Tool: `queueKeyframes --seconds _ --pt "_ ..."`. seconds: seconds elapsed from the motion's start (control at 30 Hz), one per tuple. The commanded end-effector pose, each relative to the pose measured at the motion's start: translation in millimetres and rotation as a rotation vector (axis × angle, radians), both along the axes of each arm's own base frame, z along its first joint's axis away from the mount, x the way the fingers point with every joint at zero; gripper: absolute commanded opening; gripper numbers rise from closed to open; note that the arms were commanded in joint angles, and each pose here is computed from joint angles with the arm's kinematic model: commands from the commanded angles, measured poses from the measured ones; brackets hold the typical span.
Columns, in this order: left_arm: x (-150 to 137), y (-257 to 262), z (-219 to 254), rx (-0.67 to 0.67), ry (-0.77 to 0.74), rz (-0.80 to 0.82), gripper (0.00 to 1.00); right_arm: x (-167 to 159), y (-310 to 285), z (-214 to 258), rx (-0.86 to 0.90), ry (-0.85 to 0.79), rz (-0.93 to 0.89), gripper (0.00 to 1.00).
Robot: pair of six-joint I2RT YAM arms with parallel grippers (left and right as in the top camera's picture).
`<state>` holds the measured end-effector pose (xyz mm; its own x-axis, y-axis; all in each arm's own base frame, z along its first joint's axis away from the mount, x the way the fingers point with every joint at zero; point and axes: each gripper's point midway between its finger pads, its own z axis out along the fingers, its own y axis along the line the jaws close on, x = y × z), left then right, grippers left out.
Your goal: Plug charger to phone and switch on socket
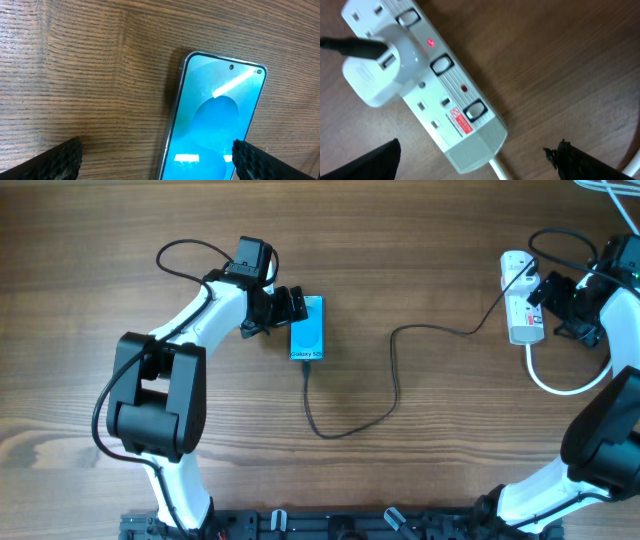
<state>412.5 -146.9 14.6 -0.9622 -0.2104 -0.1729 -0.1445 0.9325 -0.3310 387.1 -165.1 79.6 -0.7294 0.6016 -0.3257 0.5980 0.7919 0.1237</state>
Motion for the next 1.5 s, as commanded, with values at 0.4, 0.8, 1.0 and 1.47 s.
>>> queueKeyframes --seconds 0.4,0.8,1.0,1.47 --pt "-0.3 1.7 -3.0 0.011 0.004 0.001 1.00 10.6 -8.2 6.6 -0.049 -0.045 0.009 1.00" --pt "-0.2 1.7 -2.8 0.011 0.003 0.001 1.00 10.5 -8.2 6.6 -0.049 -0.045 0.009 1.00" --pt "-0.3 1.7 -3.0 0.011 0.004 0.001 1.00 10.6 -8.2 6.6 -0.049 -0.045 0.009 1.00" --pt "-0.3 1.7 -3.0 0.011 0.004 0.002 1.00 10.7 -8.2 6.8 -0.049 -0.046 0.009 1.00"
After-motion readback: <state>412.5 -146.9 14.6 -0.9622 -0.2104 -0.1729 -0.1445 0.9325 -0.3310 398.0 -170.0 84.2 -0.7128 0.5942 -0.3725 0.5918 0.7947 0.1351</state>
